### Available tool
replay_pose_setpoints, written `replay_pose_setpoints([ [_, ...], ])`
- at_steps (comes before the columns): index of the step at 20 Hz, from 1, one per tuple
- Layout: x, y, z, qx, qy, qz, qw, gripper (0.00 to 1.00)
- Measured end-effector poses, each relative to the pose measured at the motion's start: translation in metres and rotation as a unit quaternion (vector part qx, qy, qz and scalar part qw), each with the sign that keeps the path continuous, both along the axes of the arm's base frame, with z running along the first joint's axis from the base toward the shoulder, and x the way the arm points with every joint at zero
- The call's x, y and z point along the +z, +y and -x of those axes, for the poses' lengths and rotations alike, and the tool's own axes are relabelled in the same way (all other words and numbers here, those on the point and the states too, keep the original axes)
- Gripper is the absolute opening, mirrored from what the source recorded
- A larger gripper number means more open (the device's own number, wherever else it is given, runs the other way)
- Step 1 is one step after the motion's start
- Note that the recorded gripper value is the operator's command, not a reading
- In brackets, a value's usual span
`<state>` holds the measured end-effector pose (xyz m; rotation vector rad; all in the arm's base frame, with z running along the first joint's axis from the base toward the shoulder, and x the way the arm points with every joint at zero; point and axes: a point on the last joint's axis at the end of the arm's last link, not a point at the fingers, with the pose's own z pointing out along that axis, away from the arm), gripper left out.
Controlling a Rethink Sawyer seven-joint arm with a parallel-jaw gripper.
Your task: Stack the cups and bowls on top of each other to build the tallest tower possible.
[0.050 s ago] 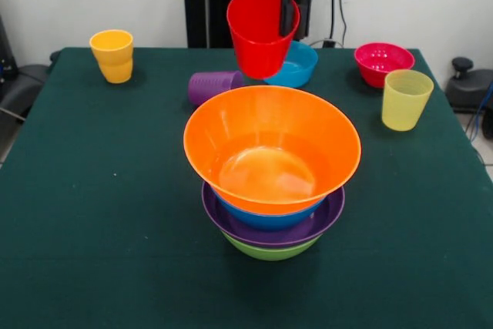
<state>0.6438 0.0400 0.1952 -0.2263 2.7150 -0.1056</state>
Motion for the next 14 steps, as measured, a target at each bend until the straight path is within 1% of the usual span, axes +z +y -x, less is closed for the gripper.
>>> replay_pose_setpoints([
  [2,-0.004,0.002,-0.01,-0.003,-0.002,-0.004,1.0,0.0],
  [3,-0.01,0.006,-0.025,-0.007,-0.007,-0.009,0.9999,0.0],
  [5,-0.019,0.011,-0.046,-0.013,-0.013,-0.018,0.9997,0.0],
  [6,-0.022,0.012,-0.051,-0.014,-0.014,-0.021,0.9996,0.0],
  [9,-0.037,0.021,-0.081,-0.022,-0.023,-0.031,0.999,0.0],
  [12,-0.049,0.028,-0.101,-0.027,-0.029,-0.039,0.9985,0.0],
  [13,-0.057,0.034,-0.114,-0.03,-0.033,-0.044,0.9981,0.0],
  [14,-0.061,0.037,-0.119,-0.031,-0.035,-0.046,0.9979,0.0],
])
